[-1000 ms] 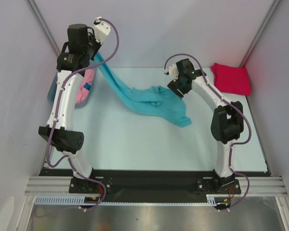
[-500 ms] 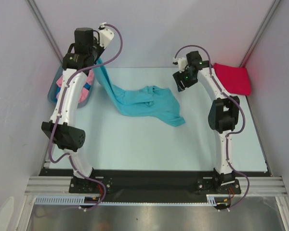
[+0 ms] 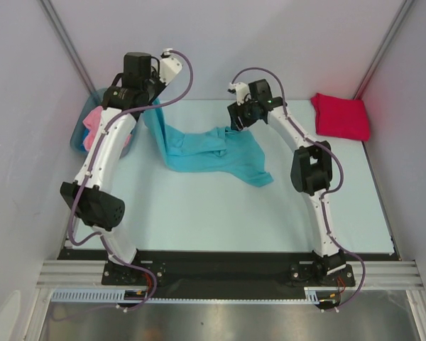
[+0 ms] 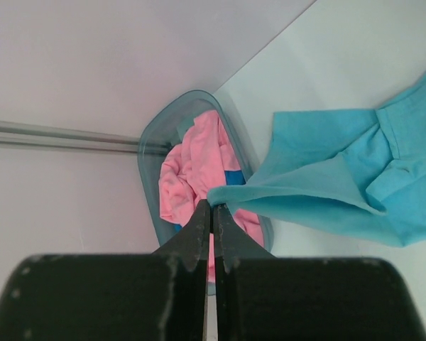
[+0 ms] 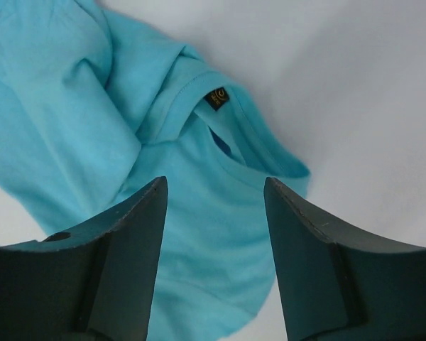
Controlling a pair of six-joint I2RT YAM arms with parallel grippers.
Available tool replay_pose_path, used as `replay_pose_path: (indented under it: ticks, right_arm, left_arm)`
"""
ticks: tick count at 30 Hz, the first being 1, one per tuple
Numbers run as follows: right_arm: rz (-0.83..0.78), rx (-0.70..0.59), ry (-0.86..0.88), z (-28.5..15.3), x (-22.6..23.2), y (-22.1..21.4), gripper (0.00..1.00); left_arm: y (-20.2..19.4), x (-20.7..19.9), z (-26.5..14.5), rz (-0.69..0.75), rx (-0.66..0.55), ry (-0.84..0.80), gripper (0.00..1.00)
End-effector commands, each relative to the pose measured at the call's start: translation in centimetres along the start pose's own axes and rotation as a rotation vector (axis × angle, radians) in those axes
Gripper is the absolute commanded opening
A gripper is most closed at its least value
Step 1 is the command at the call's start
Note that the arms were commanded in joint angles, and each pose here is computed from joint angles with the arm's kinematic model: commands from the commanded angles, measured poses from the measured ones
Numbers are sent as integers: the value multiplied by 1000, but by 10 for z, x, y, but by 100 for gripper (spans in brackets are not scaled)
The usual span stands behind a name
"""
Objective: Fold and stack the t-shirts
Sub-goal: Flatten the tshirt out
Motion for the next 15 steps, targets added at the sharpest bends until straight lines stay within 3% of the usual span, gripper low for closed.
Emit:
replay_pose_path:
  ticks: [1, 7, 15]
  right_arm:
    - [-10, -46, 72, 33, 18, 5, 62]
    - [-87, -48, 193, 65, 58, 1, 62]
    - [-111, -88, 219, 65, 85, 20, 62]
  left_arm:
    - [23, 10, -36, 36, -122, 54, 0]
    - [32, 4, -42, 76, -134, 71, 0]
    - [34, -5, -39, 85, -128, 60, 0]
Point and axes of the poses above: each gripper's point midway between its finger pads, its own z axis out along the fingers, its own x axis along the line the jaws close on, y = z × x, the point moved 8 cm from there along -z, back along the fingers, and after that the axes turned 6 degrees about -z, right-handed, at the moved point
